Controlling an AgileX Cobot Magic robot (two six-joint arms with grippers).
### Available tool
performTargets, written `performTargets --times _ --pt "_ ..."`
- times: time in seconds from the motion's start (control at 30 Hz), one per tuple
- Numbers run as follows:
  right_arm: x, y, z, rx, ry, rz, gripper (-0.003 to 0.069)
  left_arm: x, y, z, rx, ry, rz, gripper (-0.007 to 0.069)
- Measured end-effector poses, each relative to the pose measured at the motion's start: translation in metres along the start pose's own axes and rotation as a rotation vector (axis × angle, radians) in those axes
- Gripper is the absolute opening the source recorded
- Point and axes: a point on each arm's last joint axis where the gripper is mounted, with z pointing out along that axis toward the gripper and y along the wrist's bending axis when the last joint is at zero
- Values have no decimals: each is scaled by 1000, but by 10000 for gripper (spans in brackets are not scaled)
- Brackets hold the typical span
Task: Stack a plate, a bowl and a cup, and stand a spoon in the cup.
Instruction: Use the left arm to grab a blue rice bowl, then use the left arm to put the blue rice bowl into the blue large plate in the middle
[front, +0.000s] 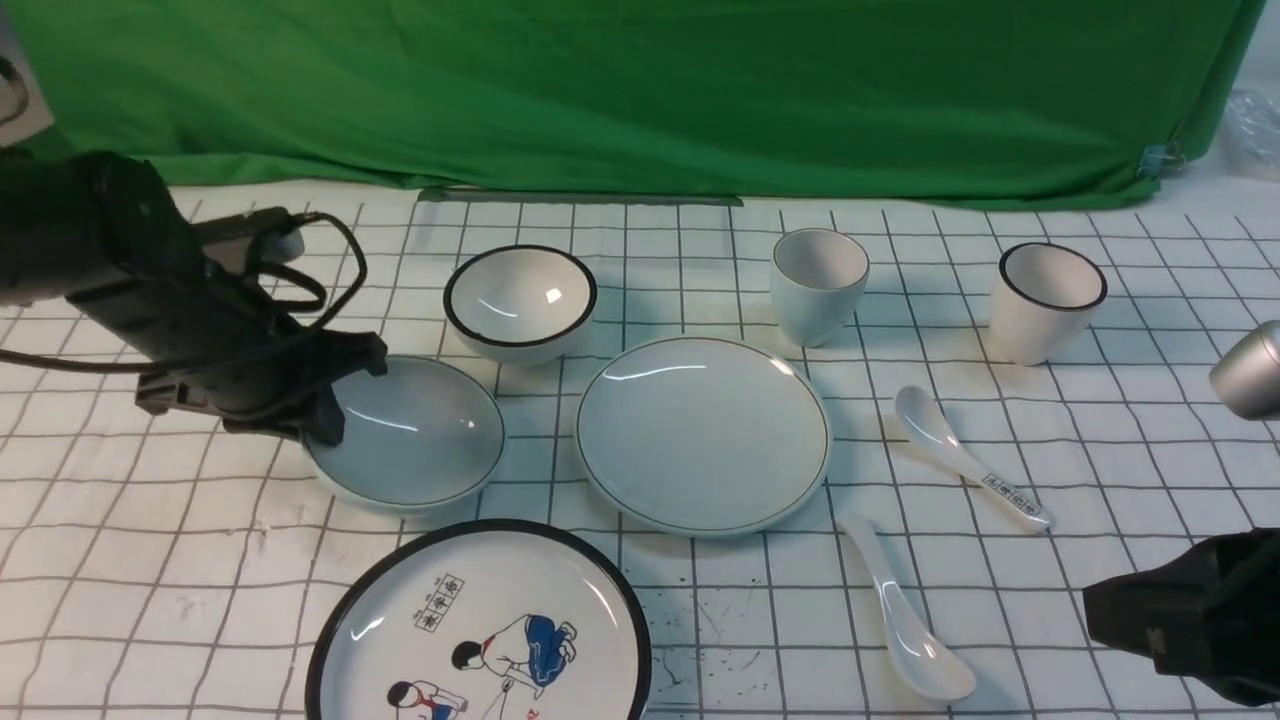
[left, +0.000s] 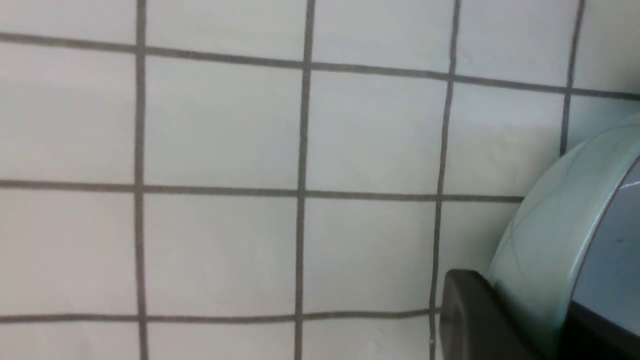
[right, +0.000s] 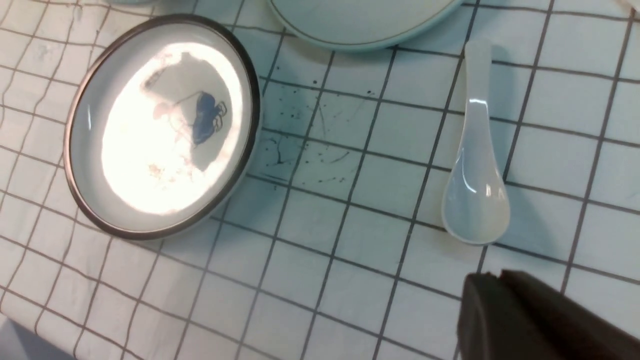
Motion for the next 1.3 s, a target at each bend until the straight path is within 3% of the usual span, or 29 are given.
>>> performTargets --times 0.13,0.33,0.47,0.6,0.8,1.0,1.13,1.3 --pt "0 0 0 0 0 0 59 -1 -13 -26 67 -54 1 44" --pt "-1 -2 0 18 -5 -16 71 -1 -93 -55 255 -191 145 44" --pt "-1 -3 0 32 -5 -29 71 0 -143 -32 308 -147 233 44" --pt "0 -3 0 37 -1 -32 78 -6 -169 8 302 -90 245 44" --pt "0 -5 0 53 4 -50 91 -10 -170 53 265 -42 217 45" --pt "-1 -9 0 104 3 -62 98 -9 -168 65 251 -37 216 76" --pt "-6 -15 2 174 19 -56 100 -13 -169 65 252 -69 217 153" --pt "-50 -17 5 319 26 -60 133 -10 -167 60 238 -34 245 357"
